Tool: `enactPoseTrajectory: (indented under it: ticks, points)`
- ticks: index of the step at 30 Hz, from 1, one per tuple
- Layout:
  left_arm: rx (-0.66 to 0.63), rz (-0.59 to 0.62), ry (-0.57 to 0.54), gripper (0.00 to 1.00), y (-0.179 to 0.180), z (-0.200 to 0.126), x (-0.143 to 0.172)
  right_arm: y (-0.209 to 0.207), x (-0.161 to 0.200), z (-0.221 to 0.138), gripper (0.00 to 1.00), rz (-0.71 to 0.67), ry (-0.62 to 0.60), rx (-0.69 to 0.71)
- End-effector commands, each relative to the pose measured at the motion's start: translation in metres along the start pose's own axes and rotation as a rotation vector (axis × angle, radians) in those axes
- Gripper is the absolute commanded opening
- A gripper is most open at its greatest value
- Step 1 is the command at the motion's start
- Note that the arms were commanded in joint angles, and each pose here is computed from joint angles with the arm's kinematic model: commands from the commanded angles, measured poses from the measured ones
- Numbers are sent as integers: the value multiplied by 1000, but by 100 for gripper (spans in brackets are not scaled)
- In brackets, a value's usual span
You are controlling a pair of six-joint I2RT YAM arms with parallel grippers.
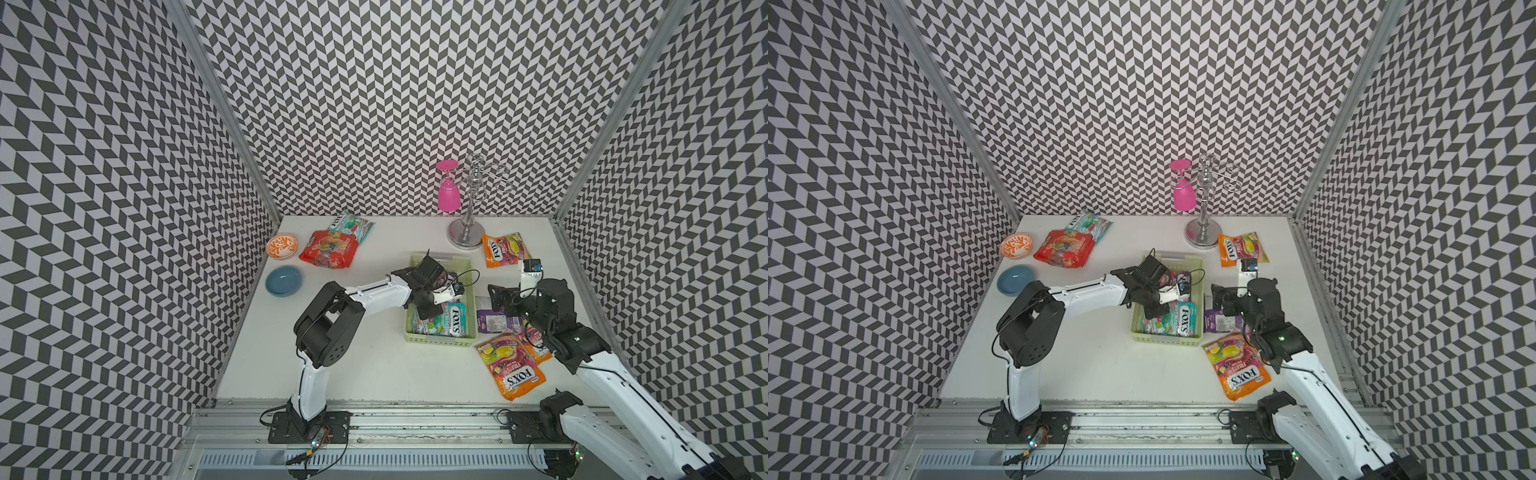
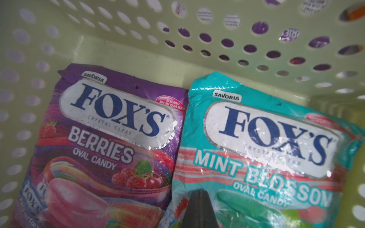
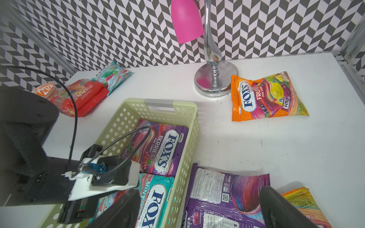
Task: Put the candies in the basket
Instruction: Place the candy in the basket, then adjust the basket at the center of the board.
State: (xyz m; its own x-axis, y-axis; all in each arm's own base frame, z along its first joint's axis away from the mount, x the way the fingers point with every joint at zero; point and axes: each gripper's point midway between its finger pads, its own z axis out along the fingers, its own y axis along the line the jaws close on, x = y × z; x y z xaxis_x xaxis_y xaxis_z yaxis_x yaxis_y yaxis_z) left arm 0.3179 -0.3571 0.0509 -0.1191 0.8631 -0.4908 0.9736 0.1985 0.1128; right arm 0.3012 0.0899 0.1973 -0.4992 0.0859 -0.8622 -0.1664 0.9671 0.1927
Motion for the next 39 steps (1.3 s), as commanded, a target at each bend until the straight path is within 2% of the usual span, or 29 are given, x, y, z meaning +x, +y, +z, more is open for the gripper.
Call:
enactPoseTrajectory:
  ticks: [1, 4, 7, 13, 16, 24, 28, 36, 39]
  points:
    - [-47, -3, -101, 7, 6, -44, -35, 7, -8, 3, 97, 40, -18, -42]
    - [-108, -29, -189, 24, 17, -90, -55, 13, -3, 9, 95, 71, 24, -70]
    - [-141, -60, -262, 38, 24, -128, -59, 21, 1, 17, 91, 135, 59, -112]
    - [-196, -149, -356, 44, 41, -182, -44, 23, 13, 33, 85, 198, 140, -109]
    - [-224, -159, -393, 54, 37, -202, -37, 26, 27, 43, 81, 211, 207, -124]
    - [-152, -198, -466, 73, 12, -224, -9, 31, 62, 66, 64, 251, 332, -150]
    - [-119, -195, -481, 82, 2, -228, 4, 39, 66, 73, 49, 264, 354, -191]
    - [-135, -233, -525, 86, 15, -247, 18, 54, 73, 82, 19, 281, 383, -235]
    - [-155, -254, -528, 86, 23, -251, 25, 62, 73, 87, 15, 278, 392, -246]
